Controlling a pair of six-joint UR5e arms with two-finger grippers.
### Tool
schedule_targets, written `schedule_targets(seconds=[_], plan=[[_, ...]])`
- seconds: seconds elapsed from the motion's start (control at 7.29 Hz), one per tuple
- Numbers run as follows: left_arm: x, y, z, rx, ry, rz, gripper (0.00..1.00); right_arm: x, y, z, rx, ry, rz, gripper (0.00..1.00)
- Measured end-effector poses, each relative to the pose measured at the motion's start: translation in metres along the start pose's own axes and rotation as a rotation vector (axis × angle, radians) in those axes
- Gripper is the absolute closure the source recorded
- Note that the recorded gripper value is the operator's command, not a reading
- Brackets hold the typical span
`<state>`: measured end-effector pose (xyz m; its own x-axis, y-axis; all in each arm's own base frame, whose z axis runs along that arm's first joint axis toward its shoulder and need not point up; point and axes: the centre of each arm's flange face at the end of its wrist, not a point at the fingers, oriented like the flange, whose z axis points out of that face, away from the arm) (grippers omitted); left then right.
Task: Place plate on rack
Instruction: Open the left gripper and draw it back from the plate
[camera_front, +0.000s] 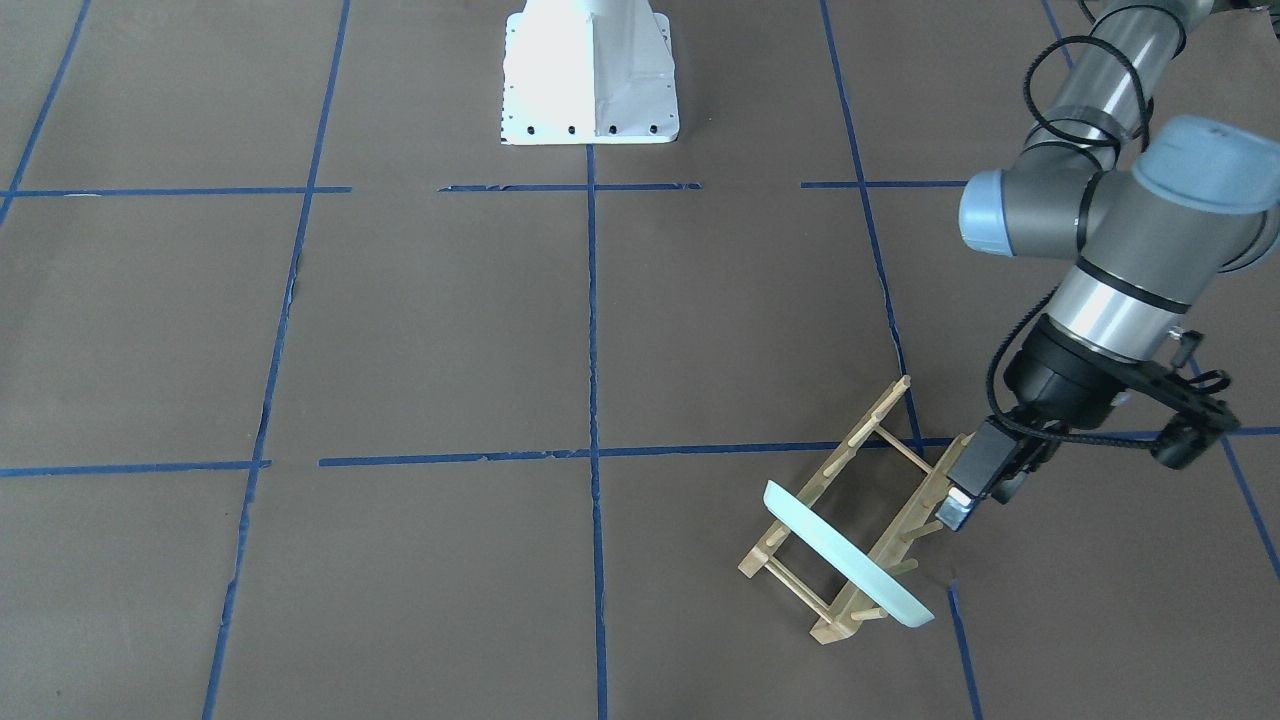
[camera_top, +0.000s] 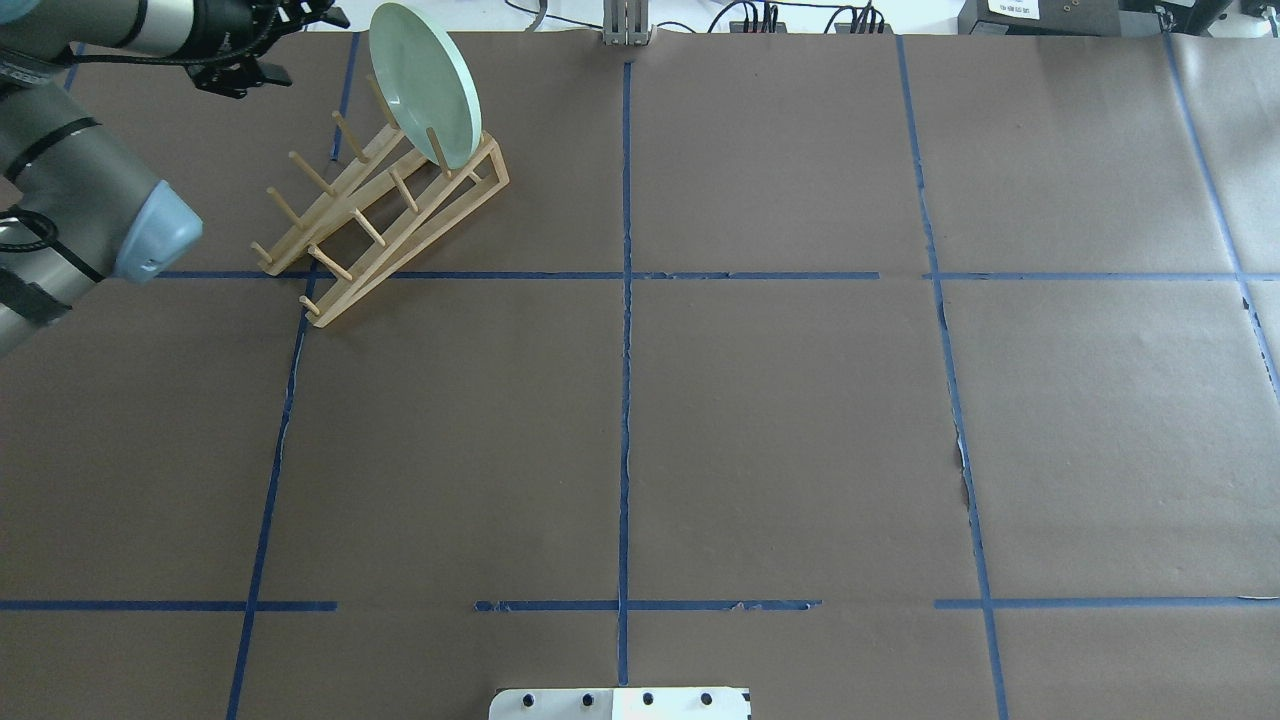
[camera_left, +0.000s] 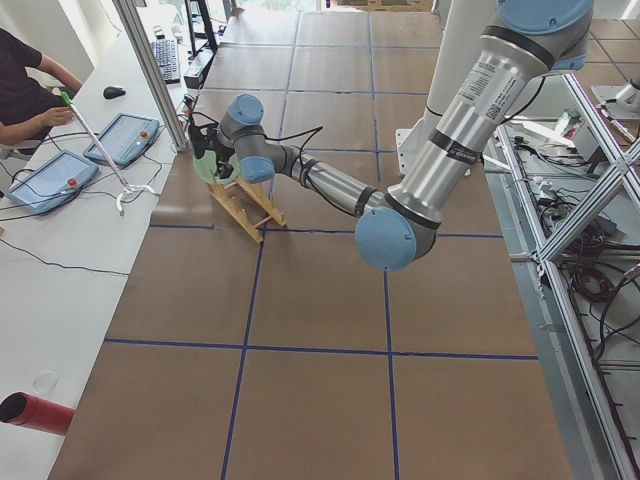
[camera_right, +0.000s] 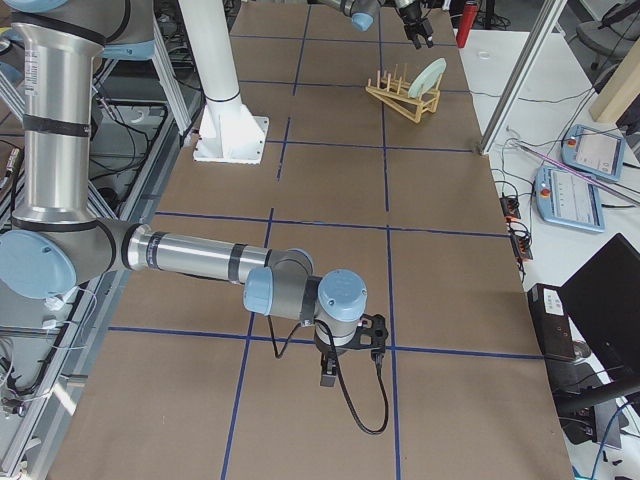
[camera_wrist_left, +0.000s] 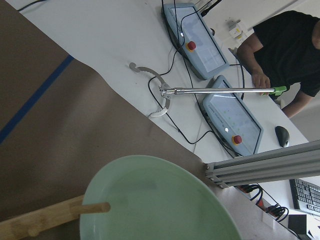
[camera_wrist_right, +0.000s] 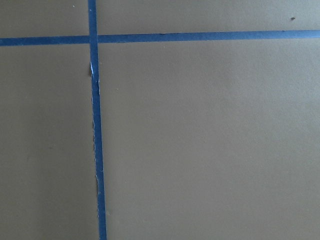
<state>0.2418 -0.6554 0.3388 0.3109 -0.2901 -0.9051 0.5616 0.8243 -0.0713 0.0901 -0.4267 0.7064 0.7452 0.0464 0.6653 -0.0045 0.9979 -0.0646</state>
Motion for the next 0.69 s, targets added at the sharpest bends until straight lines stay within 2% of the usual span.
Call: schedule_targets(seconds=[0.27,0.55,0.69], plan=[[-0.089,-0.032,-0.034,-0.106,-0.207,0.26,0.0,0.0,0.0,0.0,0.0,0.0,0.0,0.0],[-0.173,-0.059,-0.089,-0.192,-0.343,0.492,0.0,0.0,0.0,0.0,0.0,0.0,0.0,0.0],[-0.227,-0.073,-0.122,-0.231,-0.386,0.569,0.0,0.0,0.0,0.0,0.0,0.0,0.0,0.0]])
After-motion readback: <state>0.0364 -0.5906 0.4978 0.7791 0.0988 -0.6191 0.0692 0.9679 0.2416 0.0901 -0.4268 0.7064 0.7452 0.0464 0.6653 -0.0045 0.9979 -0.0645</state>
